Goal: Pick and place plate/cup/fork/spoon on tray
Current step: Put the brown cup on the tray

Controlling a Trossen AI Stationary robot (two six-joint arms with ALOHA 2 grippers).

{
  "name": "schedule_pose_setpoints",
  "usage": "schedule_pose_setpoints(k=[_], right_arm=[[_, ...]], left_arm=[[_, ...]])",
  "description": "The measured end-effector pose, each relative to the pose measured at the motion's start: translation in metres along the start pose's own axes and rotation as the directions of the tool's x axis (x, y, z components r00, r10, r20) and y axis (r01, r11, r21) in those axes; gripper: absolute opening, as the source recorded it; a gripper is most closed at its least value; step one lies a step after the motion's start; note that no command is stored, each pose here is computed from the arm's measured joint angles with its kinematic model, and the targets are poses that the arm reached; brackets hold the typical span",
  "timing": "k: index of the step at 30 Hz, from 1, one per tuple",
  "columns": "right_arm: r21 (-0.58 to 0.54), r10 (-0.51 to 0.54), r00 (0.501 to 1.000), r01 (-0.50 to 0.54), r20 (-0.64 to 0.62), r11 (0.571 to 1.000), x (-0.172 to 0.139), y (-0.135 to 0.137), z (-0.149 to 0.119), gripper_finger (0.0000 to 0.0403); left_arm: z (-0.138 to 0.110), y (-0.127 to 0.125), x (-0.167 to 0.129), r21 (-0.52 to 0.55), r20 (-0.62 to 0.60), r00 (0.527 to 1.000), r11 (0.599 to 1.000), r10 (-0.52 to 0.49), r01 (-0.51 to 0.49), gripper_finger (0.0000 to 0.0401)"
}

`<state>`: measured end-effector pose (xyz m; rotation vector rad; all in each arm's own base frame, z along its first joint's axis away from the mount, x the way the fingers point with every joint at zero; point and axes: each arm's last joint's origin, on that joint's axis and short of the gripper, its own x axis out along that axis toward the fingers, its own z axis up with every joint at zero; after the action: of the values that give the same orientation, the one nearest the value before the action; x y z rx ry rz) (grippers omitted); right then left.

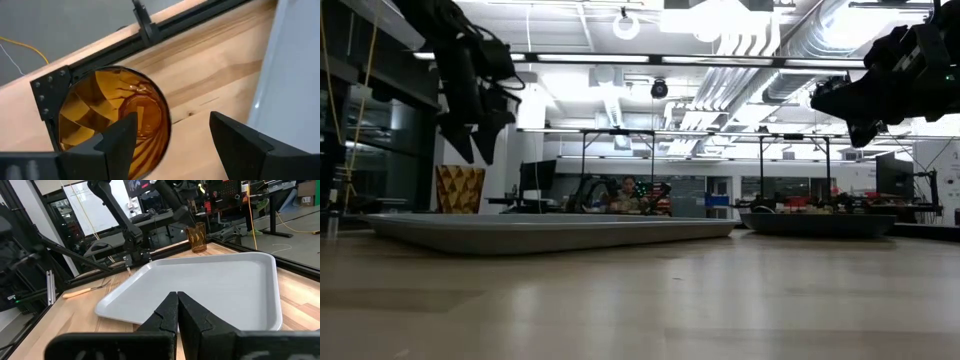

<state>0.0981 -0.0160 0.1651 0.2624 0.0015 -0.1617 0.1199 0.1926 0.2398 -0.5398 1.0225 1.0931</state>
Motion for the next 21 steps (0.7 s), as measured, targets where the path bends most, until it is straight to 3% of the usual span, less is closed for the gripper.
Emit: schedule_pose_setpoints(k=[21], right_arm=[[0.0, 0.0, 1.0, 0.0, 0.0, 1.0, 0.0, 0.0, 0.0, 0.0]], left_arm=[[0.001, -0.007, 0.039, 0.055, -0.142, 0.986, 0.995, 0.085, -0.078, 0.0237]])
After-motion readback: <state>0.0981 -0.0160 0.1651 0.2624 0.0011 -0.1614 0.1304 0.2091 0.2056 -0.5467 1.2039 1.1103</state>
